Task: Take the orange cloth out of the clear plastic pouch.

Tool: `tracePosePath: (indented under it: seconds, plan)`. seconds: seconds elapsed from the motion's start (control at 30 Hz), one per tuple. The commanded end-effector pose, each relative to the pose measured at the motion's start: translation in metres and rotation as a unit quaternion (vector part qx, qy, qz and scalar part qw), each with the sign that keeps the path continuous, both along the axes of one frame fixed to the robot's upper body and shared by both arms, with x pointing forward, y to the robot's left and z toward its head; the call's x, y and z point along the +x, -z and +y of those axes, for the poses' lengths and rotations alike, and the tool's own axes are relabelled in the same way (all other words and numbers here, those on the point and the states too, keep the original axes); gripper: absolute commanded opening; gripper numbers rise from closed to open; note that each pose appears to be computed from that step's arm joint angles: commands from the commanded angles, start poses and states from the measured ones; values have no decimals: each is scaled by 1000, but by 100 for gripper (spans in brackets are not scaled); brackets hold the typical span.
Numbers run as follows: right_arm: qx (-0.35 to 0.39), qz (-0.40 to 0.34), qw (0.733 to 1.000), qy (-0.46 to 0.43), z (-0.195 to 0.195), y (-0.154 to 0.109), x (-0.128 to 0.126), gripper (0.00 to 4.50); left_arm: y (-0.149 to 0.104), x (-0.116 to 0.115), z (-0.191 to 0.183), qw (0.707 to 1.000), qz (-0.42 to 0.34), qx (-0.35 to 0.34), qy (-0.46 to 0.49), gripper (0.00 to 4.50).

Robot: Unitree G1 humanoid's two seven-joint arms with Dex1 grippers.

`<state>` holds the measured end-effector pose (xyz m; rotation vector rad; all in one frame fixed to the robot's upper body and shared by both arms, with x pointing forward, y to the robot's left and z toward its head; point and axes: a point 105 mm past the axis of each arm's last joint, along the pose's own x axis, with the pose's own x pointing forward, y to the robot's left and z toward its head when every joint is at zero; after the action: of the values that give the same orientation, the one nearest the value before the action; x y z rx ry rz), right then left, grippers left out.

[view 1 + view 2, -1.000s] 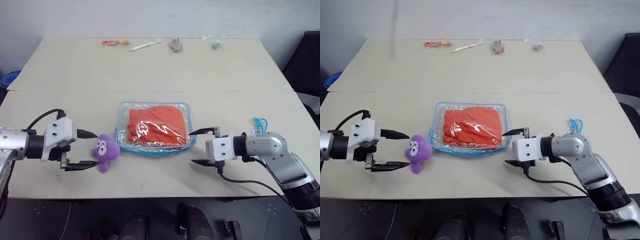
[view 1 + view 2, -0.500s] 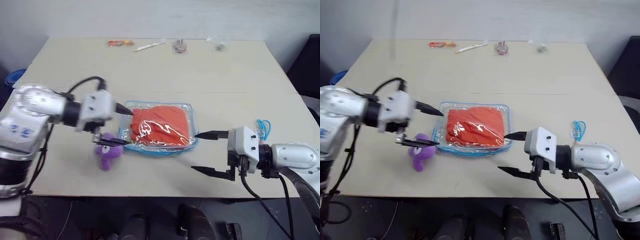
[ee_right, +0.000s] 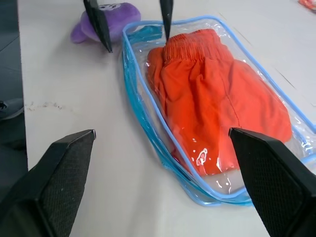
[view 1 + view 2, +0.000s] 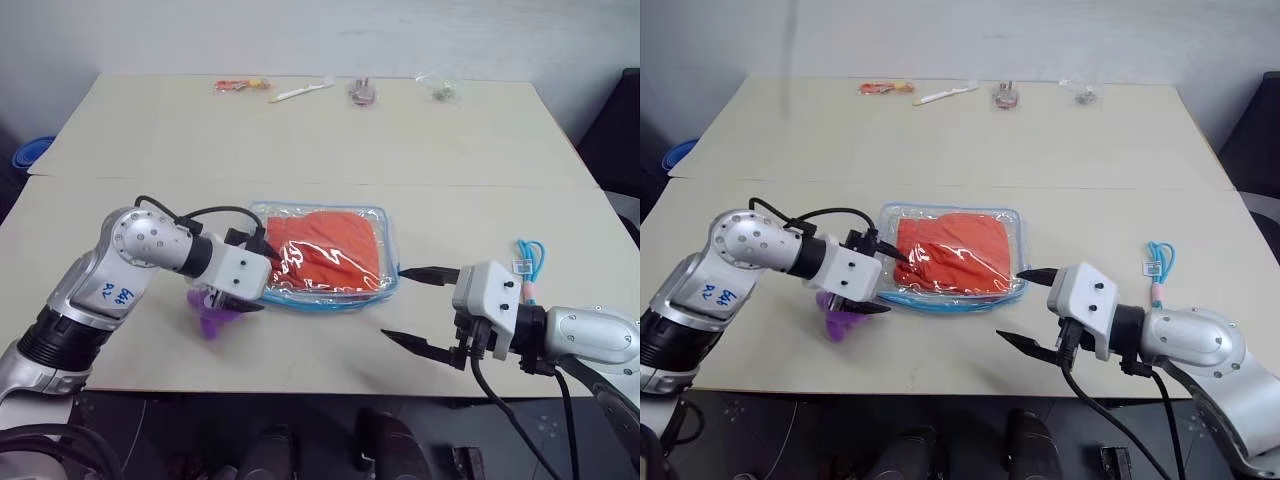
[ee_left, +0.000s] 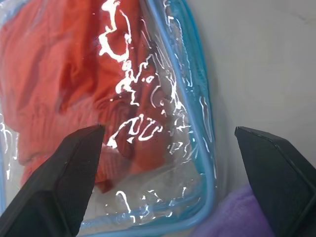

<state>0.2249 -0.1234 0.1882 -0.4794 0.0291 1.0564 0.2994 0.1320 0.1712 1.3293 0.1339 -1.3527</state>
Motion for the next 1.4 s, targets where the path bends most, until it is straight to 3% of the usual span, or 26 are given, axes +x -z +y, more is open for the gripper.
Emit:
tracePosePath:
  seconds: [0.03,0.2,0.53,0.83,0.97,1.33,1.4]
  plan:
    - [10,-23,1000,-10,5,-10,-9,450,-1,-2,-8,999,-33,-10,2,448]
    - [8,-24,1000,-10,5,-11,-11,450,3,3,-13,998,-56,-27,-11,448]
    - [2,-23,1000,-11,6,-11,-8,450,-12,23,-20,987,-139,-70,-42,448]
    - [3,-25,1000,-10,8,-14,-6,450,-2,20,-15,989,-130,-55,-34,448]
    - [1,-24,1000,-8,7,-13,-5,450,-5,21,-13,989,-132,-60,-40,363]
    - [0,-24,1000,-7,9,-12,-4,450,-6,21,-12,989,-111,-77,-51,3]
    - [-4,-23,1000,-7,9,-11,-4,450,-7,19,-12,990,-91,-92,-62,3]
